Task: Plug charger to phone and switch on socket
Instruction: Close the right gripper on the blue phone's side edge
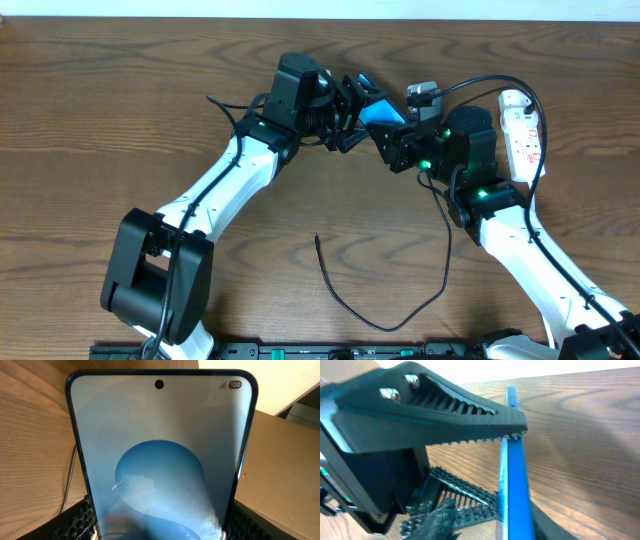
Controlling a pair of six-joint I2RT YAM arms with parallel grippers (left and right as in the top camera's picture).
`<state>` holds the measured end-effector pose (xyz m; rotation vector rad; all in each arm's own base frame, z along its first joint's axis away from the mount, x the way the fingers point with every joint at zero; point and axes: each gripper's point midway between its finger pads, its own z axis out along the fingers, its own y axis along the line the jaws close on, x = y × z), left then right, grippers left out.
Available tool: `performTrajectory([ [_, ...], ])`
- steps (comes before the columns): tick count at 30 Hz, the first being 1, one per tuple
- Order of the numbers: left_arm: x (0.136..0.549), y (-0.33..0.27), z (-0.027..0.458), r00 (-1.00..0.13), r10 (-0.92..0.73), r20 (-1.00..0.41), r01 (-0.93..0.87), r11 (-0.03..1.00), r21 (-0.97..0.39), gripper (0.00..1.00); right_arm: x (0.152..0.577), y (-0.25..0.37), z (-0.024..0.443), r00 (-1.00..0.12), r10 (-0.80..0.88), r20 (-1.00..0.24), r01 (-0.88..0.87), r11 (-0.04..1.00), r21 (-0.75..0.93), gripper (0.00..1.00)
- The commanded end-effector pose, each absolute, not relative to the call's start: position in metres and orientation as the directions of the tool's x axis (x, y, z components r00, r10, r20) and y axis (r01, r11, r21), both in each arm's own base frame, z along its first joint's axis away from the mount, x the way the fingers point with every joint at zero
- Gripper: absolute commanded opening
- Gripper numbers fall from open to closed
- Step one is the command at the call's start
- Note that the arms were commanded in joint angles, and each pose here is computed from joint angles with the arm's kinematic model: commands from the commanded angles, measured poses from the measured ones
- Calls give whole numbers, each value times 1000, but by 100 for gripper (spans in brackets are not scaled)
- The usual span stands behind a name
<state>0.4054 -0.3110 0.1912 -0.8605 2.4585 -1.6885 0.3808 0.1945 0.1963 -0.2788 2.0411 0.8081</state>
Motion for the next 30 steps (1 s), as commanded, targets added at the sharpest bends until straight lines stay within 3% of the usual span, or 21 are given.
performTrajectory([
  [1, 405, -311, 207, -856, -451, 251, -387, 239, -891, 8, 383, 198, 204, -558, 104, -823, -493, 756, 430, 32],
  [22, 405, -311, 207, -856, -451, 251, -387, 239, -891, 7, 382, 198, 203, -560, 101, -823, -491, 759, 427, 15],
  [30, 405, -311, 207, -857, -451, 251, -387, 239, -891, 8, 383, 198, 203, -559, 101, -823, -491, 759, 427, 4],
])
